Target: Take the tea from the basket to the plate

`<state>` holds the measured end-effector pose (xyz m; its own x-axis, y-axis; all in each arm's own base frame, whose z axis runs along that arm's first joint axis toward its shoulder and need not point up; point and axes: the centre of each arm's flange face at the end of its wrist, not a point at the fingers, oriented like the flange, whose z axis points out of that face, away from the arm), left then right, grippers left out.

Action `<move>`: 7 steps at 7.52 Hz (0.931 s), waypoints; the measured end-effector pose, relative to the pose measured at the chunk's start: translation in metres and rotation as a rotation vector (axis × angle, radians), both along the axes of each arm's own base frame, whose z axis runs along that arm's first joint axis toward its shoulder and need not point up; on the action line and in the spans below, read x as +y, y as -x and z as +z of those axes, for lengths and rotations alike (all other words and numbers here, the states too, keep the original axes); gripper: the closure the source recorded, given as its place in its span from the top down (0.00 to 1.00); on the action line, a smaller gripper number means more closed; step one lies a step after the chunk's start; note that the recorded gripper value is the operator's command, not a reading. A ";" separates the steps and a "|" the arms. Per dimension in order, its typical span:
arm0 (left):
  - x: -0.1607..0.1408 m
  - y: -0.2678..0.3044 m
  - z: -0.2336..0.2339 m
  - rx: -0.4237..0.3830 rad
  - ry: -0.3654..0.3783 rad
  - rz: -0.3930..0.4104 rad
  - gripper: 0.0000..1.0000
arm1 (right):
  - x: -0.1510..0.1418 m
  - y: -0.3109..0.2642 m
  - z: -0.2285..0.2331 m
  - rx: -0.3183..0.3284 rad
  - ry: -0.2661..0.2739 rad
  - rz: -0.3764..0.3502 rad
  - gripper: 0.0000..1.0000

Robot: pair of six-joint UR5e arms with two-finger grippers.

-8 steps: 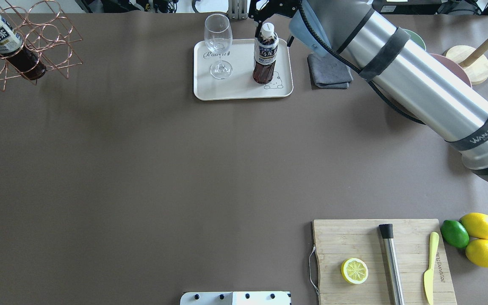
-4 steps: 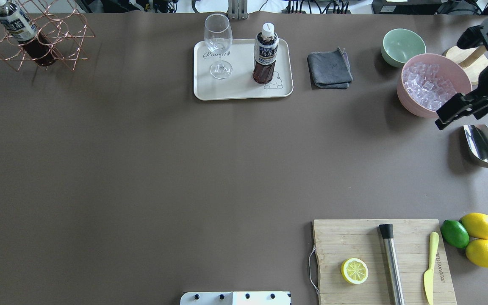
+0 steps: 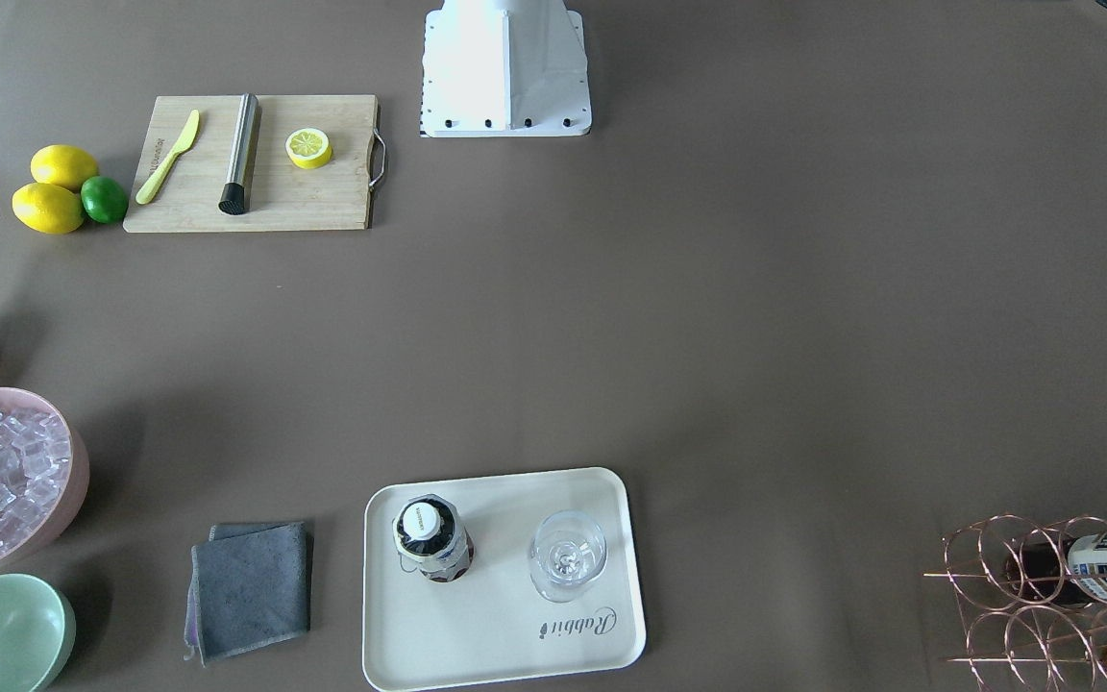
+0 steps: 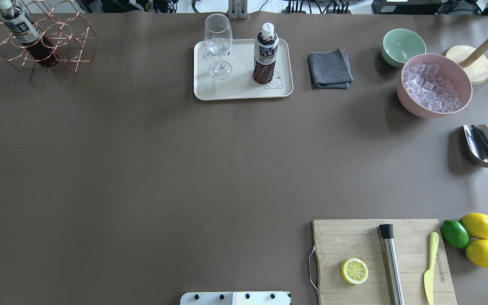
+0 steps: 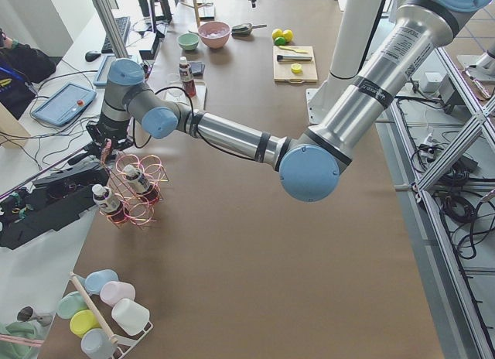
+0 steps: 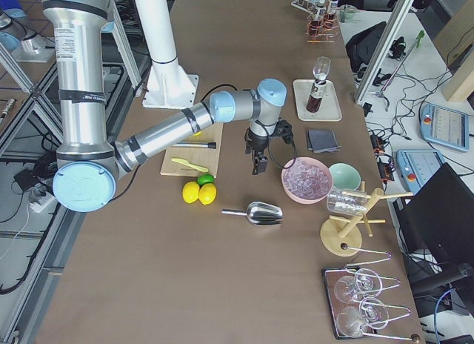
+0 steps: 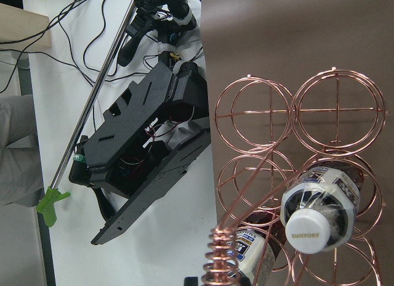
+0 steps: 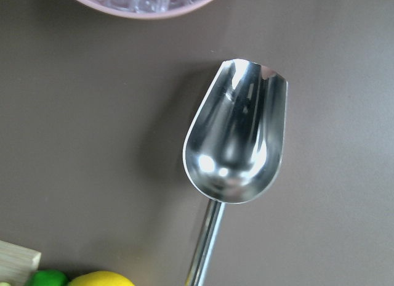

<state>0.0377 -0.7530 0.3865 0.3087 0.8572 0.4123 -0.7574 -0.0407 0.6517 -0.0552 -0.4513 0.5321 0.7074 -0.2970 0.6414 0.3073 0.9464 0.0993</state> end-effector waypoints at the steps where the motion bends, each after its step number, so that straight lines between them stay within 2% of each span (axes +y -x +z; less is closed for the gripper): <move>1: 0.000 -0.001 0.001 -0.003 0.001 -0.003 0.00 | 0.009 -0.021 0.049 -0.004 0.005 0.008 0.99; 2: 0.001 -0.001 0.003 -0.005 0.005 -0.005 0.00 | 0.019 -0.044 0.096 -0.017 0.014 0.019 0.99; 4: 0.002 -0.002 0.005 -0.005 0.007 -0.005 0.00 | 0.046 -0.087 0.174 -0.061 0.067 0.066 0.99; 5: 0.002 -0.002 0.006 -0.005 0.008 -0.006 0.00 | 0.065 -0.103 0.194 -0.069 0.087 0.095 0.99; 7: 0.004 -0.001 0.012 -0.005 0.016 -0.007 0.00 | 0.071 -0.117 0.186 -0.073 0.044 0.143 0.99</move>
